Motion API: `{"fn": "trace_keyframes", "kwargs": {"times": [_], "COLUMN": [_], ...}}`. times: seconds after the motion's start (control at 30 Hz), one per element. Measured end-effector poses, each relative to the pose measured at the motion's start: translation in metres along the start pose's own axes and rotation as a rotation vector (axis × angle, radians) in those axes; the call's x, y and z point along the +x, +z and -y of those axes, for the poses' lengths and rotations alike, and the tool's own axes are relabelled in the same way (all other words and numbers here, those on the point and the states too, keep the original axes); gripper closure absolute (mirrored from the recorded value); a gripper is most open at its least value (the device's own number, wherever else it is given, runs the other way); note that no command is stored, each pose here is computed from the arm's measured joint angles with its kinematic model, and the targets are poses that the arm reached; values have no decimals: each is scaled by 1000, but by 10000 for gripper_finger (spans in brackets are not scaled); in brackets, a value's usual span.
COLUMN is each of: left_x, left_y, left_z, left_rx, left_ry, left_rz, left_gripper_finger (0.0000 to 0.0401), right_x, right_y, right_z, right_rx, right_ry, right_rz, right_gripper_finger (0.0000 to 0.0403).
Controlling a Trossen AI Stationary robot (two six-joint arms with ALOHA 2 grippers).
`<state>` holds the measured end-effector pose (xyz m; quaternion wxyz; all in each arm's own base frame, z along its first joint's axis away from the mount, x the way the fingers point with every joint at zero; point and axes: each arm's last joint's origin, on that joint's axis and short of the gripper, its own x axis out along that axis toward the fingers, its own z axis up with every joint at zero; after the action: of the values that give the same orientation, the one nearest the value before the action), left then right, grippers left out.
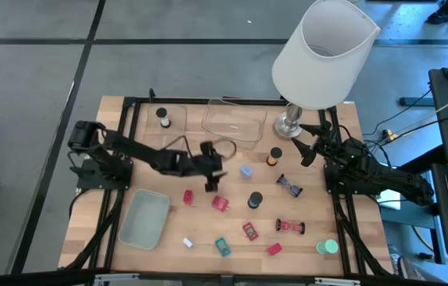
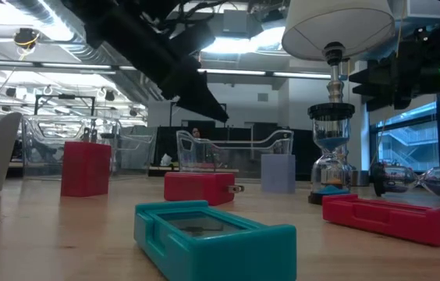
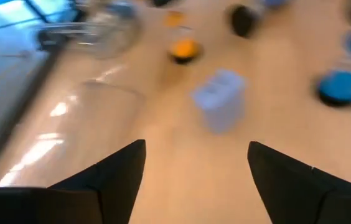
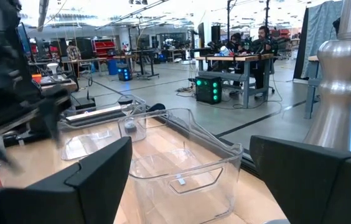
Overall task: Pick & Place Office items
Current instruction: Put the center red charger adapter into the right transparent bin
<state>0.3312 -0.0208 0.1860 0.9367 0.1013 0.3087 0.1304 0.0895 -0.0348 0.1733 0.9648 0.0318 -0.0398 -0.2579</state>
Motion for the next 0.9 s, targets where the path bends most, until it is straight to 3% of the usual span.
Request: {"fn": "trace_keyframes", "kwargs": {"times": [0.2, 0.43, 0.77, 0.9], "left_x": [-6, -18, -10, 1], "left_y": [4, 2, -13, -21], "left_z": [47, 85, 107, 110], "left_rx": [93, 85, 15, 31], "left_ry": [-107, -175, -258, -238], "left_rz": [-84, -114, -177, -186], "left_gripper_finger": [94, 74, 67, 67], "right_x": [0, 0, 0, 0], "right_y": [0, 0, 0, 0], "right_z": [0, 0, 0, 0], "right_rx": [0, 0, 0, 0], "right_ry": [0, 0, 0, 0], "right_rz": [0, 0, 0, 0], "right_gripper_finger": [76, 76, 76, 76]}}
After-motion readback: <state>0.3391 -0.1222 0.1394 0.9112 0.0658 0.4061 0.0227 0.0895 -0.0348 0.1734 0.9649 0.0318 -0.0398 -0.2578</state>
